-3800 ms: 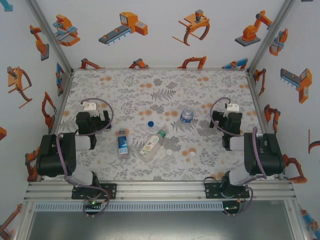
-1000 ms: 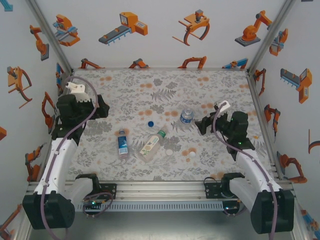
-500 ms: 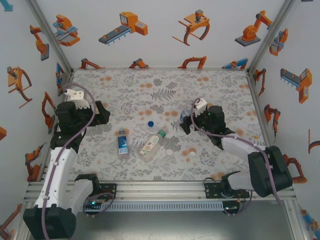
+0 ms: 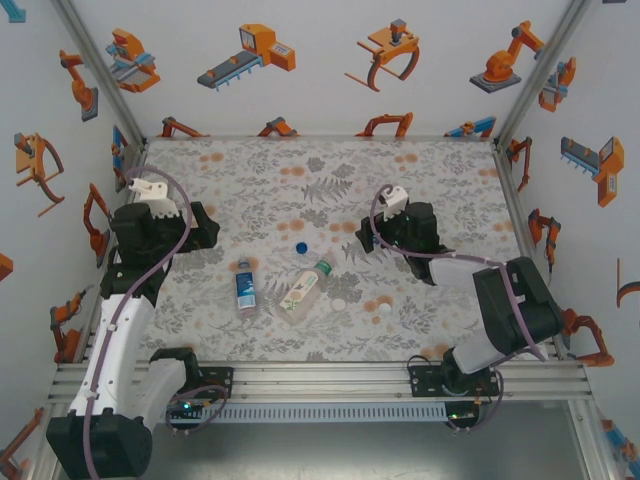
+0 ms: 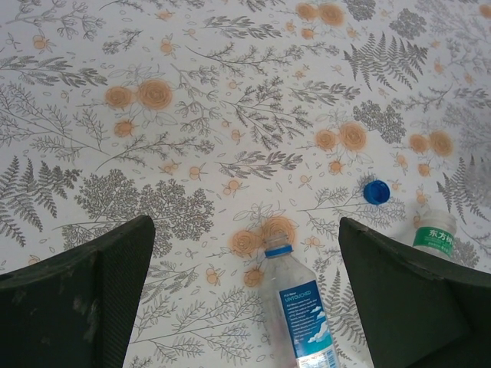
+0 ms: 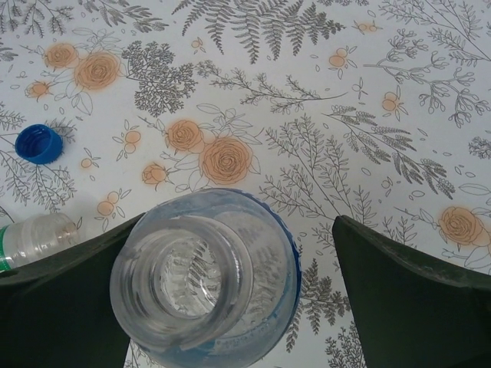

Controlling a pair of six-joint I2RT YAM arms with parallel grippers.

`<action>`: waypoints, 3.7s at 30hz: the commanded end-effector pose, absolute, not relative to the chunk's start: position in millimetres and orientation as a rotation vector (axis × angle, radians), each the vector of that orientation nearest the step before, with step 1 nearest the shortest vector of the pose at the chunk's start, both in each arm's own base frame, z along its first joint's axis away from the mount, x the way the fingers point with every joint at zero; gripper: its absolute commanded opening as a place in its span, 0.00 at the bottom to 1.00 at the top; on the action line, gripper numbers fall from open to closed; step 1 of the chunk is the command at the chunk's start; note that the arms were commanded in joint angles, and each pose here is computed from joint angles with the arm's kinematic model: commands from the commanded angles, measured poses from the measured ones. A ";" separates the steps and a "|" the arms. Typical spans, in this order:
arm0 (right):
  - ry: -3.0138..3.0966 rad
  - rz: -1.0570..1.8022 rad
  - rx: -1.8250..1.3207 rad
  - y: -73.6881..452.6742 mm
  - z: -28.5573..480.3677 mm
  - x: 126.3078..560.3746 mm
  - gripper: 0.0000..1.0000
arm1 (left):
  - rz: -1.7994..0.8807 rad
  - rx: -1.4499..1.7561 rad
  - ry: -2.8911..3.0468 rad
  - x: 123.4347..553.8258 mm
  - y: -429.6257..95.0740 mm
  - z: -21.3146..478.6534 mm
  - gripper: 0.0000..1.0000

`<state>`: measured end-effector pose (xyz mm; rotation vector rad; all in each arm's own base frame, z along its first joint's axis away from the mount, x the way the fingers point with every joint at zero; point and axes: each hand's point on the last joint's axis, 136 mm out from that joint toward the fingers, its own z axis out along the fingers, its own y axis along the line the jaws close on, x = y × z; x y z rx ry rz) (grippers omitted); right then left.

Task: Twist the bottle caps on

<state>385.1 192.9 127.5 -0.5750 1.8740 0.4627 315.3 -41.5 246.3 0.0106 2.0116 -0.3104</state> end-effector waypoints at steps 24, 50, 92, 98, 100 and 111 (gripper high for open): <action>1.828 0.714 -0.621 228.0 234.4 338.3 0.37 | -0.710 0.327 1.909 297.5 -124.4 292.2 0.97; 1.332 1.387 -1.173 312.9 416.9 171.7 0.13 | -1.223 1.237 1.266 166.2 -290.0 379.4 0.96; 1.265 1.234 -1.196 335.8 445.1 157.4 0.00 | -1.318 1.293 1.200 138.7 -319.4 384.6 0.67; 1.262 1.233 -1.191 335.3 447.1 157.5 0.00 | -1.327 1.315 1.186 135.3 -319.3 384.3 0.62; 1.262 1.233 -1.191 335.6 447.4 157.7 0.00 | -1.332 1.321 1.184 134.5 -319.7 384.8 0.61; 1.265 1.223 -1.174 335.4 451.6 160.4 0.00 | -1.345 1.338 1.154 132.7 -321.2 386.5 0.57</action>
